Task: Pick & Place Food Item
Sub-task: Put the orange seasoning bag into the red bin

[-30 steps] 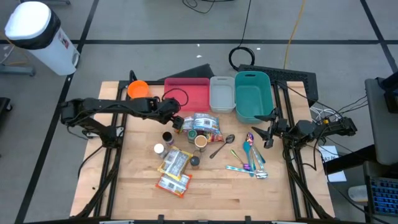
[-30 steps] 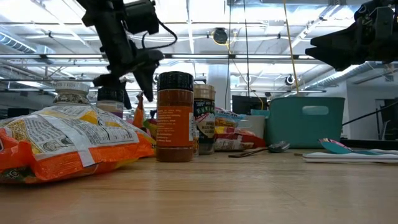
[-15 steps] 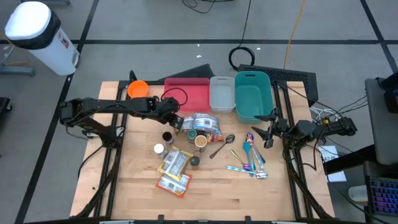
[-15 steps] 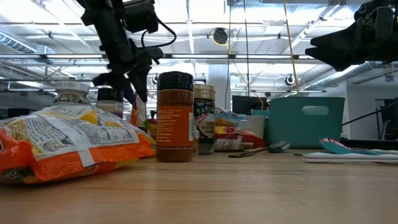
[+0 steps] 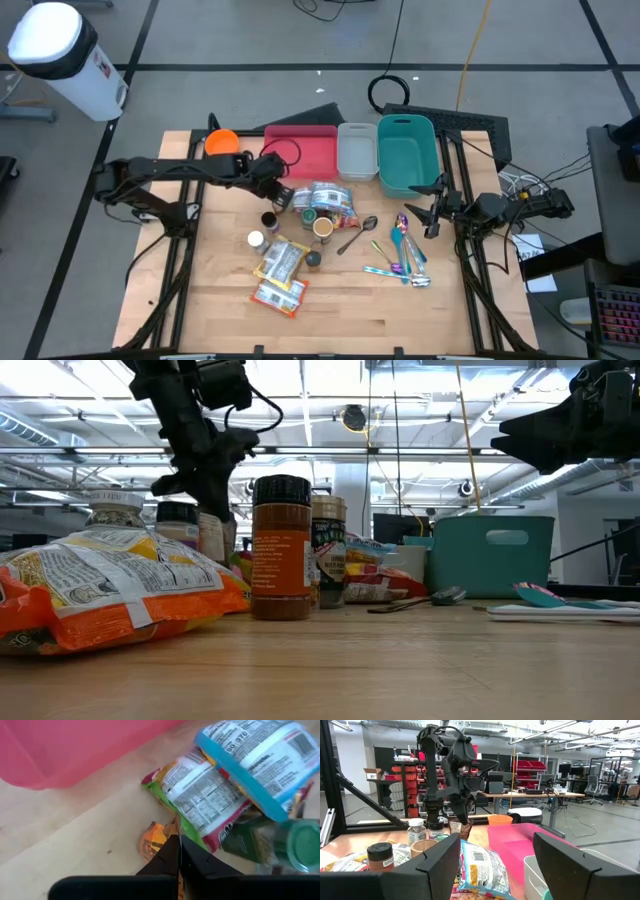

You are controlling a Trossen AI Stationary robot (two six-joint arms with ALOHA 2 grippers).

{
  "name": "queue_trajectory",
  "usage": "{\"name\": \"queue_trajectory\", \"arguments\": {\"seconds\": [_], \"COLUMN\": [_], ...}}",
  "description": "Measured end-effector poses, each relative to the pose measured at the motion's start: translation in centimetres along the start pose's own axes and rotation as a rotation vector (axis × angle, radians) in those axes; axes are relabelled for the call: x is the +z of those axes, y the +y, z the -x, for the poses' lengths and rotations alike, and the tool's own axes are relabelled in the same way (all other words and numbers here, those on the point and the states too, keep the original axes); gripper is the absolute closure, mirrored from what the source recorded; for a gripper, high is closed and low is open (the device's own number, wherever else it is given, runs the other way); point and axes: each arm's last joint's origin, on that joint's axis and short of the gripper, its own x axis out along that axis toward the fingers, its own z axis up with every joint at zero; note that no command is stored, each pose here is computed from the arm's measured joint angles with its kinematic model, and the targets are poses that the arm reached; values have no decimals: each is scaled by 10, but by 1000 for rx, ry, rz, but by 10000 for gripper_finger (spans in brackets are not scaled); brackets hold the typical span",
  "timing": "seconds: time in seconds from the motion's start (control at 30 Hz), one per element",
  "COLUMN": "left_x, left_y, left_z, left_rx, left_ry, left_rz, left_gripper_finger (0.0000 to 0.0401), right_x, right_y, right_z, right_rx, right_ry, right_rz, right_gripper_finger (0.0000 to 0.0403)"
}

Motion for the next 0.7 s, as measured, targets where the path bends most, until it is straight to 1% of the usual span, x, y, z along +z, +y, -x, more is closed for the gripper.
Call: {"name": "queue_trajectory", "arguments": {"seconds": [0.1,0.2,0.3,0.4,0.53,0.6,0.7], "left_x": [7,18,32,49,69,77,91], "left_y": [-2,-9,-13,-13,0,13,34], "left_z": [14,36,59,83,97,98,91], "left_rx": [-18,-40,-9,41,93,112,132], "left_ry": [-28,-92,-166,-257,-326,-336,-310], "left_rz": [-11,-55,-110,-133,-123,-90,-44], "left_gripper_finger": [395,397,396,398,399,399,399], "right_x": [0,0,0,0,0,0,0], "right_y": [0,0,0,0,0,0,0], "right_z": [0,0,0,0,0,0,0], "right_rx": [0,0,0,0,0,-1,0], "right_ry": [0,0,0,1,0,0,0], "right_rz": [0,0,0,0,0,0,1], "right_gripper_finger": [161,161,161,161,161,161,161]}}
